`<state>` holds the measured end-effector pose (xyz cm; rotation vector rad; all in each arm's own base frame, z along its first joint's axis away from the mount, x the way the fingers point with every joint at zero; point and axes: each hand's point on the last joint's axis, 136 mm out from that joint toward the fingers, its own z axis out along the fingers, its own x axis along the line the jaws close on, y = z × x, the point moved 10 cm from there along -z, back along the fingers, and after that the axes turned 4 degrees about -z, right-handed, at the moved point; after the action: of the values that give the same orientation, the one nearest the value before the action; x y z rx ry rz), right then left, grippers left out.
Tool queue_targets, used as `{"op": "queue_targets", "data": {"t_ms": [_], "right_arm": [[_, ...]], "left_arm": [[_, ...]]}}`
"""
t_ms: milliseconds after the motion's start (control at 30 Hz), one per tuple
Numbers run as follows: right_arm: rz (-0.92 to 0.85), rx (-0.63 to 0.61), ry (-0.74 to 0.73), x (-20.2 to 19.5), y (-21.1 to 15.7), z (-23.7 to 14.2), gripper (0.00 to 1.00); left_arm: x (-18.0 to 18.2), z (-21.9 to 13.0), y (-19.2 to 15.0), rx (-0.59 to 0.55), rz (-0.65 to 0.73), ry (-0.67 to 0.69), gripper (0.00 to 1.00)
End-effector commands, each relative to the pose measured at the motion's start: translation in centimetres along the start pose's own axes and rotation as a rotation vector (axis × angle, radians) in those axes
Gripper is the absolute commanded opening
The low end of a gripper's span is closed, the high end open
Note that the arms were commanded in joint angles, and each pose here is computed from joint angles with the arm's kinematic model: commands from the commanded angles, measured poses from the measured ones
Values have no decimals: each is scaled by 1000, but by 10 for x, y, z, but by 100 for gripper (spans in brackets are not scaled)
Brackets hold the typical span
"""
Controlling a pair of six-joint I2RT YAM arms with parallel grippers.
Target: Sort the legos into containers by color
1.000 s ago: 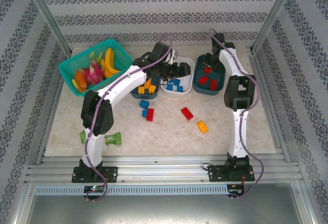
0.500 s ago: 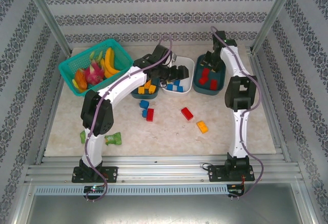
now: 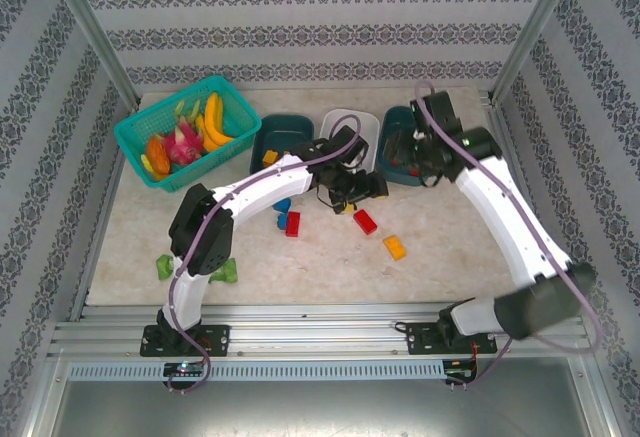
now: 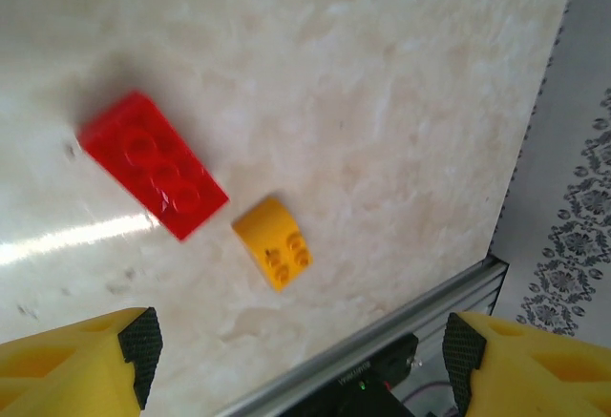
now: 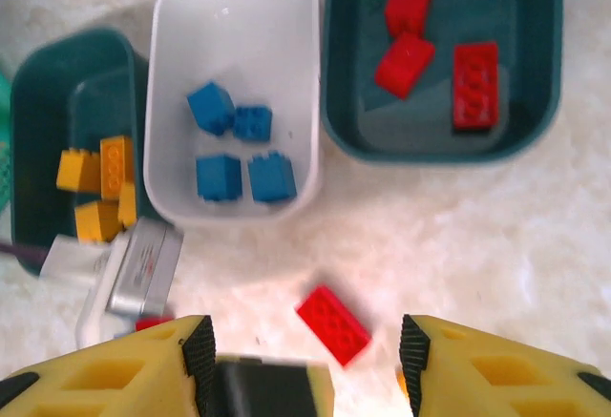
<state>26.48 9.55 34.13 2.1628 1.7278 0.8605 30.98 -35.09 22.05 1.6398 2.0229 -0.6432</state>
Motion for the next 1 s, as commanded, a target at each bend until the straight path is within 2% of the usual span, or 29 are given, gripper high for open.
{"op": "queue_targets", "data": {"t_ms": [0, 133, 300, 433, 667, 967], "right_arm": [[-18, -21, 14, -7, -37, -27, 57], [-62, -8, 137, -15, -76, -54, 61], [-35, 53, 191, -33, -111, -69, 63], [-2, 96, 231, -43, -129, -74, 65], [38, 101, 257, -55, -146, -79, 65], [41, 90, 267, -62, -151, -88, 65]], "left_arm": [[1, 14, -16, 74, -156, 96, 80], [2, 32, -34, 100, -232, 152, 80], [4, 52, -51, 93, -307, 246, 79], [-3, 70, -60, 92, -312, 255, 79], [-11, 99, -66, 78, -322, 306, 78], [-11, 130, -60, 20, -352, 339, 71]]}}
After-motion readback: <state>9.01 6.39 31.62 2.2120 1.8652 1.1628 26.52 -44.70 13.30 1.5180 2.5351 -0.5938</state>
